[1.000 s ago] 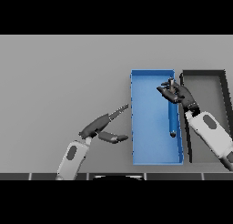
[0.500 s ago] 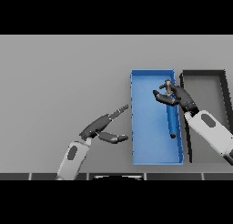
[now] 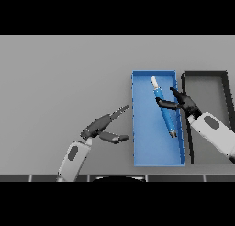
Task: Pick up the blue pipe and place it into the blue bin.
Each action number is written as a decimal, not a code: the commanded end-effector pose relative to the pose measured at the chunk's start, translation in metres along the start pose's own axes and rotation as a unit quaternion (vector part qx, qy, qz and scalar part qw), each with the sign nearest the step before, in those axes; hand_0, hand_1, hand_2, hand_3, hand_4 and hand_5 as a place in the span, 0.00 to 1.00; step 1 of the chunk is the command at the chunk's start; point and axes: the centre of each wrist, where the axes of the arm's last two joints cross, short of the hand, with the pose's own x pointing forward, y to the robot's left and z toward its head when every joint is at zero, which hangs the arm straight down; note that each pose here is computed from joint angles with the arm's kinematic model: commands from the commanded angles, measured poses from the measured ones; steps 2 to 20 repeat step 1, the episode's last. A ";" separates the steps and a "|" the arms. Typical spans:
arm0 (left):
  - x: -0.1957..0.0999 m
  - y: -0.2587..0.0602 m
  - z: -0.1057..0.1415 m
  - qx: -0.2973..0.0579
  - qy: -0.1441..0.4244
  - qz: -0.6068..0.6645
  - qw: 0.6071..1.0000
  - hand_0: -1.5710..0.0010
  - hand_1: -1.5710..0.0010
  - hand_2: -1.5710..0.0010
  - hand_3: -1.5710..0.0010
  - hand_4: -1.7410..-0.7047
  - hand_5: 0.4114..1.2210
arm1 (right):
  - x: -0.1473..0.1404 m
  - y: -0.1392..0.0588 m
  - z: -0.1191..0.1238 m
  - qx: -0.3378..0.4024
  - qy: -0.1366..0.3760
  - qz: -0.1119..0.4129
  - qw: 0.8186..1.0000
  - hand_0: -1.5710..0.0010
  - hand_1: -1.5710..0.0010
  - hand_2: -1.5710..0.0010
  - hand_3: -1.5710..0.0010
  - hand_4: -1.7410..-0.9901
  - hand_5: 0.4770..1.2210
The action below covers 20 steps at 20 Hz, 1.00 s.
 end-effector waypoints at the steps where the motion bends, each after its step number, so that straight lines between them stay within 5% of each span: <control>1: 0.003 0.003 0.000 0.000 -0.005 0.000 1.000 1.00 1.00 1.00 1.00 0.83 0.02 | 0.000 0.002 -0.003 0.001 -0.001 -0.004 1.000 1.00 1.00 1.00 1.00 0.96 0.22; 20: 0.003 0.003 0.000 0.000 -0.005 0.000 1.000 1.00 1.00 1.00 1.00 0.83 0.02 | 0.000 0.002 -0.003 0.001 -0.001 -0.004 1.000 1.00 1.00 1.00 1.00 0.96 0.22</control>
